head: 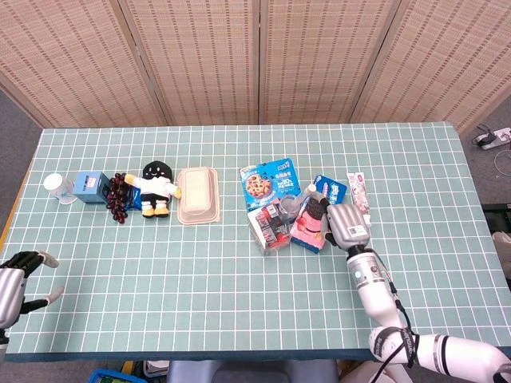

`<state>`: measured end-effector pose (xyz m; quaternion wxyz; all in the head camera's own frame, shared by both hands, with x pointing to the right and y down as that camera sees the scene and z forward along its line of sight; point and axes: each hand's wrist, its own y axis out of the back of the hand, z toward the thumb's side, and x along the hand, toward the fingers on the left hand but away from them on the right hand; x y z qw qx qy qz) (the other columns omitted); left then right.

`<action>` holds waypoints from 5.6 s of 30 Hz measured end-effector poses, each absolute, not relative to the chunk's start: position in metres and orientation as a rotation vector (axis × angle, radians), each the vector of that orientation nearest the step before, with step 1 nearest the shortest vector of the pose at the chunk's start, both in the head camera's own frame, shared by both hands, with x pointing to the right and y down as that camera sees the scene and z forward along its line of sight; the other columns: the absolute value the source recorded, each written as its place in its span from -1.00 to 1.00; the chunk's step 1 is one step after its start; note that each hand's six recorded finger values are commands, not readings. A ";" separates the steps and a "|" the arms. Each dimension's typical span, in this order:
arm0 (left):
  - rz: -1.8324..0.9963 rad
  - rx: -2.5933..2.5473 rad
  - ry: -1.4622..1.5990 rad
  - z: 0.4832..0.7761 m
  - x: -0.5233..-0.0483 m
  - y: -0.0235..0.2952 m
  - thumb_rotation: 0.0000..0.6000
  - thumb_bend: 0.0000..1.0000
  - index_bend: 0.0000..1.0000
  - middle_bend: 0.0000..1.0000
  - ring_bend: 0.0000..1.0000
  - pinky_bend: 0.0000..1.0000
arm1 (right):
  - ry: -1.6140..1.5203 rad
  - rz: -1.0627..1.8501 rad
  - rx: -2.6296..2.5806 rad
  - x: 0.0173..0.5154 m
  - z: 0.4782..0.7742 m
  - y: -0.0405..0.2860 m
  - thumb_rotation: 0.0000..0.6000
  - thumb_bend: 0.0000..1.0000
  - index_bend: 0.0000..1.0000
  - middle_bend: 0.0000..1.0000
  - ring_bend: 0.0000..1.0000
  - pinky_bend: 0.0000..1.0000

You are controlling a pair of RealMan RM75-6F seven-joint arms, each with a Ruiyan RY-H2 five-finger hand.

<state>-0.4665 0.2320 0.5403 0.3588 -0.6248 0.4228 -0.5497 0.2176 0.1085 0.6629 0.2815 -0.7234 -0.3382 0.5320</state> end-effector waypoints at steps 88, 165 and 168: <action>-1.416 -1.610 1.166 0.525 -0.479 0.227 1.00 -0.72 0.12 -0.15 -0.30 0.05 | -1.299 1.153 -2.140 0.178 0.687 0.076 1.00 -0.60 -0.15 1.00 1.00 1.00; -1.433 -1.602 1.152 0.528 -0.480 0.226 1.00 -0.72 0.12 -0.15 -0.30 0.05 | -1.357 0.854 -2.120 0.165 0.578 0.082 1.00 0.09 0.68 1.00 1.00 1.00; -1.430 -1.602 1.154 0.528 -0.479 0.226 1.00 -0.72 0.12 -0.15 -0.30 0.05 | -1.348 0.828 -2.163 0.161 0.569 0.089 1.00 0.10 0.68 1.00 1.00 1.00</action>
